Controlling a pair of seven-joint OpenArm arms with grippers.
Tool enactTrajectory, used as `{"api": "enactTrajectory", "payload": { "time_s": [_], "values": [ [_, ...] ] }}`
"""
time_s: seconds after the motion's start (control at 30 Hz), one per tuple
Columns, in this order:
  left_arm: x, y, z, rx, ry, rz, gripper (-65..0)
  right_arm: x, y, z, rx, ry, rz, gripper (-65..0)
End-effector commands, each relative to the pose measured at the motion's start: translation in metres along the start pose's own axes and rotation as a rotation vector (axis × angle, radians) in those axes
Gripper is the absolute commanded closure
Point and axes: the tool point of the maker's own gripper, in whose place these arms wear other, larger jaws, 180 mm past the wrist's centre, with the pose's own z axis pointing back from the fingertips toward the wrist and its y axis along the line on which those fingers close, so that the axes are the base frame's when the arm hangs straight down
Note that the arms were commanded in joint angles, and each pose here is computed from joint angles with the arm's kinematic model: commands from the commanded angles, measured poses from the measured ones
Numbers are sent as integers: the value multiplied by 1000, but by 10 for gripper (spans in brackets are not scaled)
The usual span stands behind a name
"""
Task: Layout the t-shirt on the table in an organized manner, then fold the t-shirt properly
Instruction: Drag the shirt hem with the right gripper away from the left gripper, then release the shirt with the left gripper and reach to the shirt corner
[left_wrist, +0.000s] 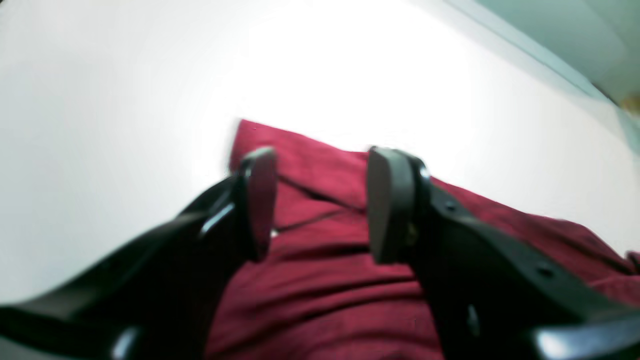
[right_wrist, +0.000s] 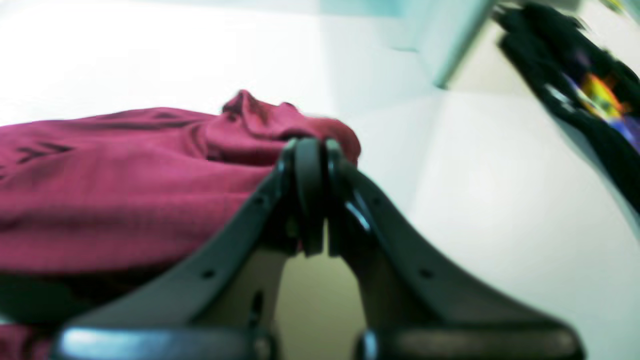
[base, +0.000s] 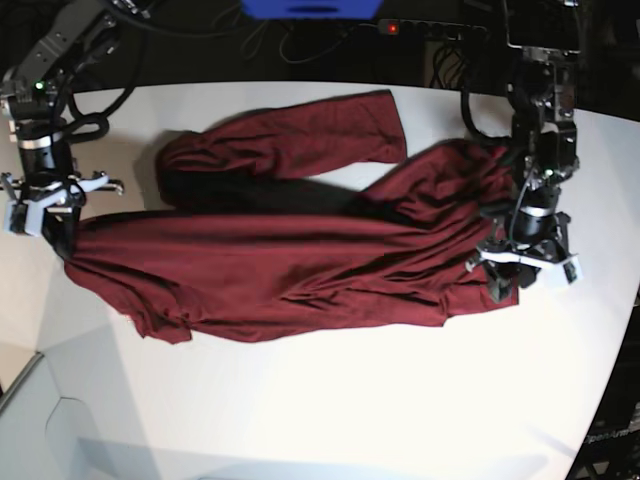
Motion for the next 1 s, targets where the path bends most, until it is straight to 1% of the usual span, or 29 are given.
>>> {"api": "enactTrajectory", "payload": {
  "time_s": [0.0, 0.17, 0.27, 0.37, 0.5, 0.6, 0.67, 0.77, 0.83, 0.87, 0.9, 0.97],
  "values": [
    [19, -9, -5, -24, -53, -9, -288, 15, -7, 3, -19, -61, -7, 0],
    [15, -24, -24, -51, -29, -20, -288, -5, -42, 16, -116, -27, -59, 0],
    [8, -29, -35, -57, -5, -27, -288, -20, -56, 21, -157, 5, -85, 0],
    [-1, -29, -38, -54, 20, -33, -289, -35, -69, 27, -195, 36, -112, 0],
    [-13, -22, -41, -31, 47, -21, -290, -63, -73, 27, -200, 96, -159, 0],
    [-23, -12, -46, -5, 74, -17, -290, -76, -73, 30, -191, 133, -164, 0],
    [-28, -8, -48, 7, 87, -16, -290, -77, -68, 30, -174, 140, -156, -52],
    [-27, -8, -48, 6, 85, -17, -301, -74, -64, 29, -158, 136, -141, -160],
    [-25, -6, -47, 7, 81, -24, -332, -65, -64, 30, -162, 118, -127, -247],
    [-22, -8, -46, 2, 78, -24, -350, -61, -65, 30, -165, 109, -121, -280],
    [-20, -8, -46, 0, 72, -28, -367, -58, -65, 31, -166, 103, -114, -306],
    [-13, 6, -44, 25, 62, -37, -406, -52, -66, 31, -168, 91, -102, -349]
  ]
}}
